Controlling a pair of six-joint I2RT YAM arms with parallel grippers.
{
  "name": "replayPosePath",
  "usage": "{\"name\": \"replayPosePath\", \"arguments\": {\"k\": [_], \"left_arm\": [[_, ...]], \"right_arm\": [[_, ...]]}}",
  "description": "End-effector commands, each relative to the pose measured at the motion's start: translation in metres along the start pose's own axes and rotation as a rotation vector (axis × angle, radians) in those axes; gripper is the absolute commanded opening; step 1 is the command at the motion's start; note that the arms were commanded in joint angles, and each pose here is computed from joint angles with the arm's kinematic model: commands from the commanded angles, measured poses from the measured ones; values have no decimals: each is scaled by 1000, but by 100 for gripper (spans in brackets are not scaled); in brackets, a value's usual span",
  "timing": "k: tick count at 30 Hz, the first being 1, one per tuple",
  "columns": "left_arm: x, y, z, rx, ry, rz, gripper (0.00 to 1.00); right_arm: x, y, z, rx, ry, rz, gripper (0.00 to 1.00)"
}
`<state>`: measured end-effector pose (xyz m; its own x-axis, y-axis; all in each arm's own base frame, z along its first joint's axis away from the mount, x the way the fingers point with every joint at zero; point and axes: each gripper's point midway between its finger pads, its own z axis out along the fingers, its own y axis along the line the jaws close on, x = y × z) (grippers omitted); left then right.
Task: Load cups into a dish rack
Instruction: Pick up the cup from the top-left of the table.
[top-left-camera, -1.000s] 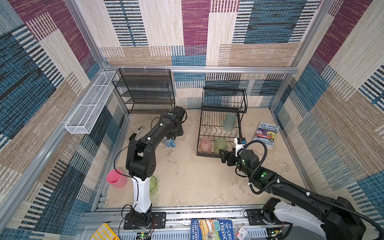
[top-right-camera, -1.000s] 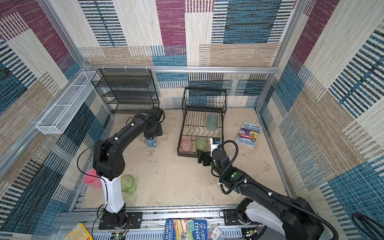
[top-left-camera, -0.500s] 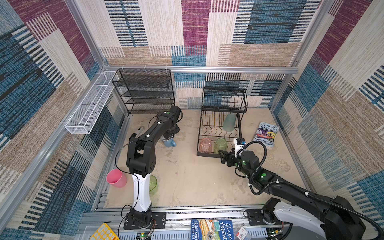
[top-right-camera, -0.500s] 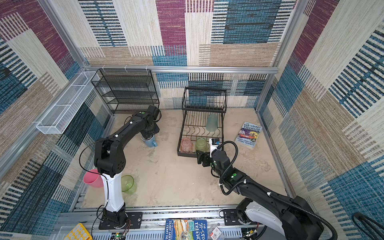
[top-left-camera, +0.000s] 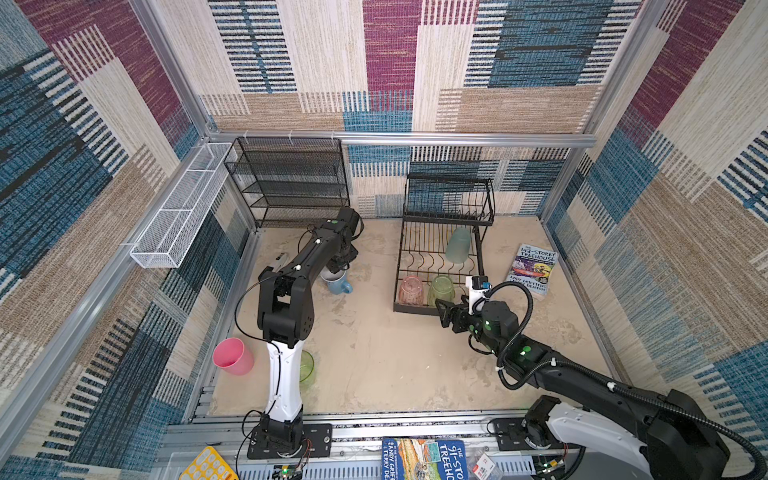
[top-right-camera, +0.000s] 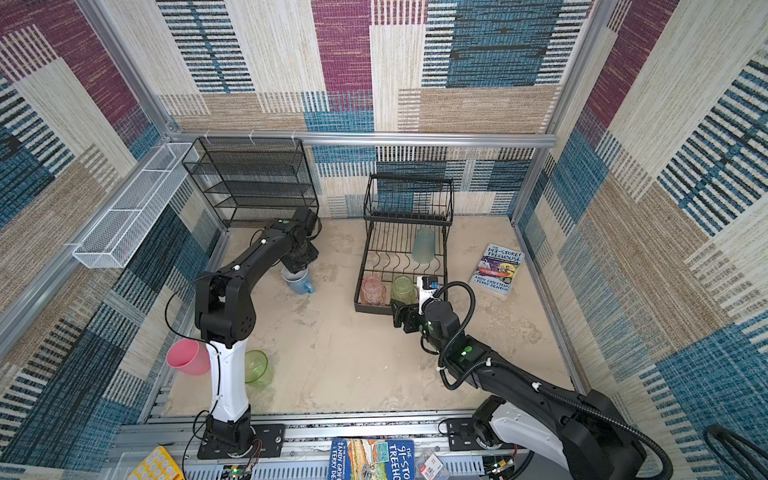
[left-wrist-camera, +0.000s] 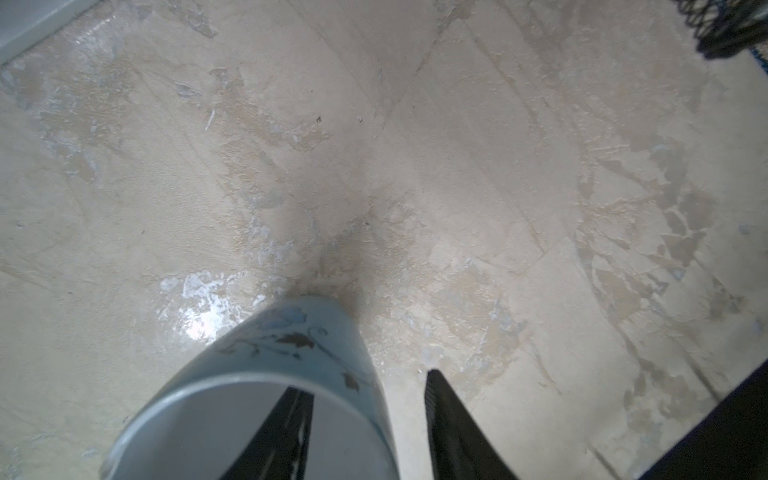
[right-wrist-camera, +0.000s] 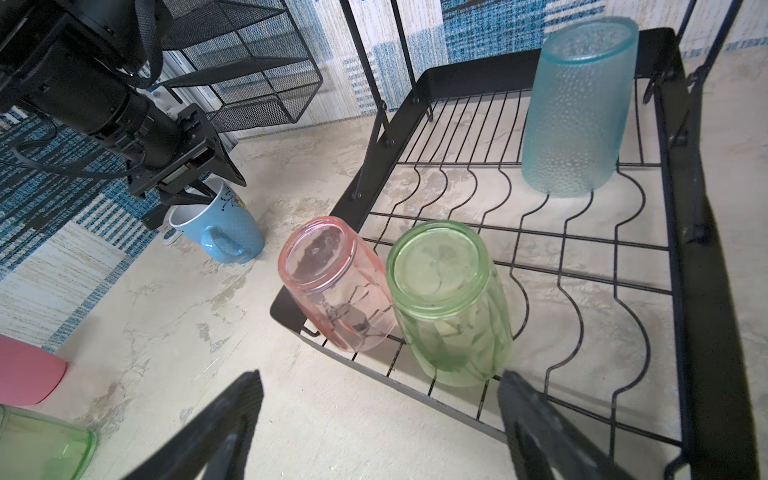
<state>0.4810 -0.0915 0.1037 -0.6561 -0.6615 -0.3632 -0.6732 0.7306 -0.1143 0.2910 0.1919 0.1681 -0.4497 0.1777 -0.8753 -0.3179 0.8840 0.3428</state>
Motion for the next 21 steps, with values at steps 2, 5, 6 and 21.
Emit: {"name": "replayPosePath", "arguments": {"k": [2, 5, 6, 21], "left_arm": [[0, 3, 5, -11, 20, -51, 40], [0, 2, 7, -6, 34, -62, 32], [0, 1, 7, -4, 36, -63, 31], [6, 16, -23, 26, 52, -67, 4]], "right_arm": [[-5, 2, 0, -11, -26, -3, 91], [-5, 2, 0, -14, -29, -3, 91], [-5, 2, 0, -13, -29, -3, 91], [-13, 10, -2, -39, -32, 9, 91]]}}
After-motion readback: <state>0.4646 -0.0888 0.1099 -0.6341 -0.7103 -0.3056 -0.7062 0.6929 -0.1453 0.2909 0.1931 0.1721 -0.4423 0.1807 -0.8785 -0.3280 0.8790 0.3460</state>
